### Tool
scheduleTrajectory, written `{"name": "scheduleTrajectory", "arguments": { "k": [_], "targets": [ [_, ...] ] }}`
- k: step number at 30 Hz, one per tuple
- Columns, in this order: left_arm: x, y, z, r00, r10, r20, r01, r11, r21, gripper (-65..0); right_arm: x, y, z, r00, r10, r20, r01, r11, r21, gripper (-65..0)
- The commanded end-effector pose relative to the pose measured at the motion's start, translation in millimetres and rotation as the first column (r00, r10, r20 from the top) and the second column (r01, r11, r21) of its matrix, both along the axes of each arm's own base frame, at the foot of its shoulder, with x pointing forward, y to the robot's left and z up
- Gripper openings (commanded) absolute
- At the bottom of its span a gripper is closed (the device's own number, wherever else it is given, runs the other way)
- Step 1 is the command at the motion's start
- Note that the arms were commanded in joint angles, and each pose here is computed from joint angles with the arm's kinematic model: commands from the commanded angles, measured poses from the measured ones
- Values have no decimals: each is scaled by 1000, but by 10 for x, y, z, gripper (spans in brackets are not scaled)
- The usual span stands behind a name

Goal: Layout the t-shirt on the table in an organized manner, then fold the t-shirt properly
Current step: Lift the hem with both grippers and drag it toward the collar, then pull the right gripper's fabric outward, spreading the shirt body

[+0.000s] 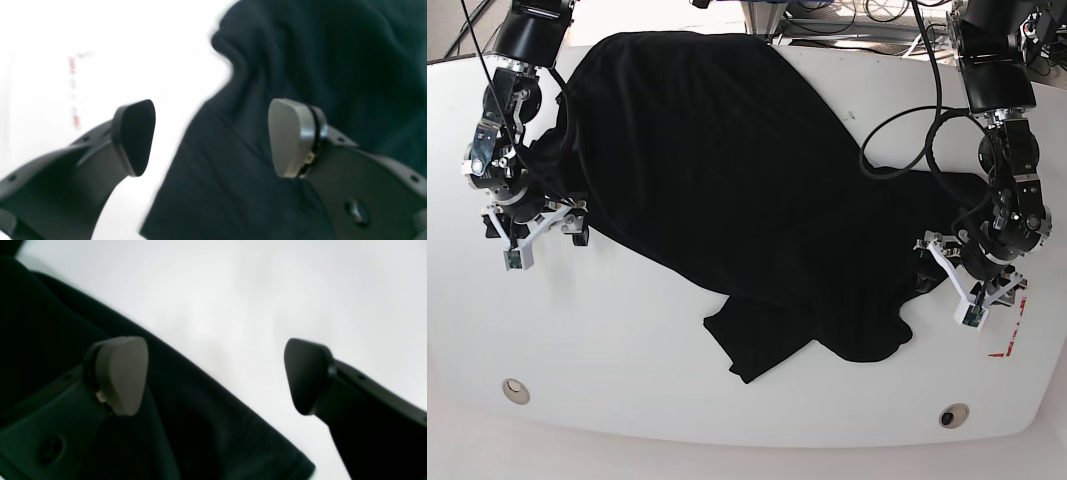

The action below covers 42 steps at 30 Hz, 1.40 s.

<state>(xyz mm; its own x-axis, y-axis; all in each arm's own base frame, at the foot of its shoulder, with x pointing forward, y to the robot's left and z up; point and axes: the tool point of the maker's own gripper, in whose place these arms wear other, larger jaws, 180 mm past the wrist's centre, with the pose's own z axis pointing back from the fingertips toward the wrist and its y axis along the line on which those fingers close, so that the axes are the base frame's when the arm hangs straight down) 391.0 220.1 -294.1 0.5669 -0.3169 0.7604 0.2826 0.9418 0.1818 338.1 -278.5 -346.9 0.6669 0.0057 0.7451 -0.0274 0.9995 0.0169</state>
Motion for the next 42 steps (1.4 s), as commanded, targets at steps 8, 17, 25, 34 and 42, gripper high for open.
{"name": "scheduleTrajectory", "arguments": {
  "k": [8, 17, 25, 34, 42],
  "targets": [
    [-405, 83, 58, 999, 15, 33, -16, 999, 34, -150, 649, 353, 90, 997, 67, 37, -70, 994, 79, -22],
    [-707, 202, -139, 998, 49, -26, -48, 998, 42, -150, 972, 715, -10, 992, 124, 22, -126, 982, 138, -22],
    [-854, 200, -233, 997, 46, -58, -43, 998, 51, -150, 1058, 978, -195, 987, 158, -11, -151, 964, 218, -22],
    [-889, 234, -252, 996, 56, -65, -52, 997, 53, -150, 951, 1218, -374, 983, 177, -45, -159, 950, 269, -22],
    [-885, 246, -254, 996, 57, -66, -53, 997, 55, -150, 738, 1433, -521, 978, 201, -60, -175, 939, 297, -24]
  ]
}}
